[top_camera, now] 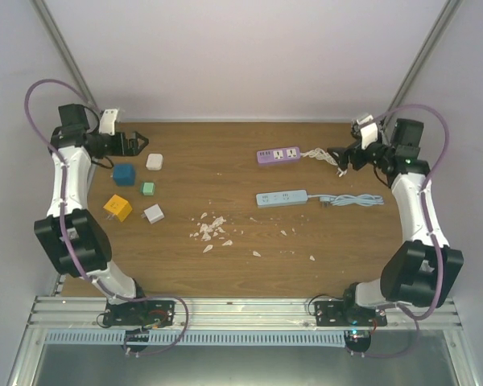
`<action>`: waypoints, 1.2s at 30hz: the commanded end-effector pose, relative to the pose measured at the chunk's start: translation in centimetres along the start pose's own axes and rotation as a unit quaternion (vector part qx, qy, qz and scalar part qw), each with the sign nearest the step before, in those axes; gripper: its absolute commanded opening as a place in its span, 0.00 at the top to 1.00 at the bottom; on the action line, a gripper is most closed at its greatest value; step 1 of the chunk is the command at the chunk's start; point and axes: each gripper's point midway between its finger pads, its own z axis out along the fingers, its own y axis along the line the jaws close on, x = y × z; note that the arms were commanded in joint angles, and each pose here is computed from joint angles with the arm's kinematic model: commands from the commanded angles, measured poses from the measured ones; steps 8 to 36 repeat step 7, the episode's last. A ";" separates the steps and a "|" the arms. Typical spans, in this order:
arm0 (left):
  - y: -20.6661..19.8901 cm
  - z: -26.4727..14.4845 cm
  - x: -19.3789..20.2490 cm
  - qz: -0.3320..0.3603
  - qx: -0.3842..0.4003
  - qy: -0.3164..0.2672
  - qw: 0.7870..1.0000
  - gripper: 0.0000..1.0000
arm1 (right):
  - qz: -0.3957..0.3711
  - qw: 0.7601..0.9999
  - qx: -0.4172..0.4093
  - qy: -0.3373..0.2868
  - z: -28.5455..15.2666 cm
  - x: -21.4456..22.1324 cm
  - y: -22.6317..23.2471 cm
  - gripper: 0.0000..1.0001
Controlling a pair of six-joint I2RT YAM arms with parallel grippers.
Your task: Pull the plug off the socket
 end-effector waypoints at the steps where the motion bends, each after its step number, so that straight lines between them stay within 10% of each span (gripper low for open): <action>1: -0.2 -1.8 -1.0 0.012 -0.032 -0.043 0.999 0.01 | 0.031 0.999 0.000 -0.014 -0.6 0.7 0.7 0.00; 36: 0.5 -2.1 -0.7 0.006 -0.056 -0.044 0.997 0.01 | 0.042 0.999 0.005 -0.014 -0.9 1.7 1.2 0.00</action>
